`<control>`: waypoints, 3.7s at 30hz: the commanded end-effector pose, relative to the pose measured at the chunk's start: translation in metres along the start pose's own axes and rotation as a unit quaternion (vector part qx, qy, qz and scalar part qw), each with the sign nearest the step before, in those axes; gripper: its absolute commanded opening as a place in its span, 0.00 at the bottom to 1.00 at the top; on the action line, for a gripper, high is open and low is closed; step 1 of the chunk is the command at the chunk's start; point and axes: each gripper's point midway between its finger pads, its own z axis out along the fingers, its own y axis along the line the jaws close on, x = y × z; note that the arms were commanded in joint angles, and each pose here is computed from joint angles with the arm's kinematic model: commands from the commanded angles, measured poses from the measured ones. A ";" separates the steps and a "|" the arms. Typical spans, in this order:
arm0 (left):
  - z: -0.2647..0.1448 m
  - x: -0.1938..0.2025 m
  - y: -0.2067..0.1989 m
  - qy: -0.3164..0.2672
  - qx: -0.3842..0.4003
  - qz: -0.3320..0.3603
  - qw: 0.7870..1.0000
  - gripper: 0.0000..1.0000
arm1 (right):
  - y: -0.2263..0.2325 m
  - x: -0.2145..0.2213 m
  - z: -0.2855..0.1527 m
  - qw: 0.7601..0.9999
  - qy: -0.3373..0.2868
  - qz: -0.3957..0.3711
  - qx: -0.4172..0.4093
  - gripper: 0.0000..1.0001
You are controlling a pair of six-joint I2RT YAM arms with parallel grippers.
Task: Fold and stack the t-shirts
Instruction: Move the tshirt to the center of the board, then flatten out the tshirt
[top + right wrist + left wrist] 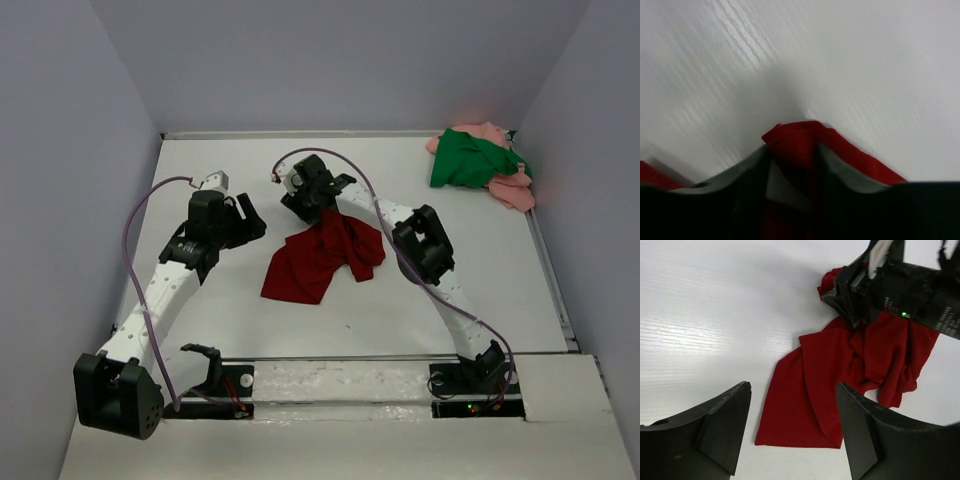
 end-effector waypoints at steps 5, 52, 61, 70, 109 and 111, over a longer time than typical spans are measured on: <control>-0.013 -0.007 -0.012 -0.017 0.039 0.027 0.999 0.79 | -0.034 -0.017 0.002 0.995 -0.018 -0.027 0.099 0.05; 0.141 0.078 -0.019 0.131 -0.008 -0.051 0.990 0.56 | -0.079 -0.051 -0.203 0.953 -0.182 0.162 0.178 0.00; 0.146 0.084 -0.028 0.139 0.021 -0.055 0.989 0.26 | -0.098 -0.043 -0.206 0.947 -0.175 0.175 0.204 0.00; 0.116 -0.045 -0.082 -0.022 0.082 0.076 0.993 0.00 | -0.135 -0.075 -0.273 0.906 -0.238 0.231 0.264 0.00; -0.213 -0.242 -0.035 -0.359 -0.085 -0.102 0.924 0.00 | -0.132 -0.132 -0.548 0.842 -0.375 0.137 0.364 0.00; -0.173 -0.226 -0.026 -0.323 -0.099 -0.117 0.934 0.00 | -0.137 -0.126 -0.487 0.870 -0.332 0.142 0.336 0.00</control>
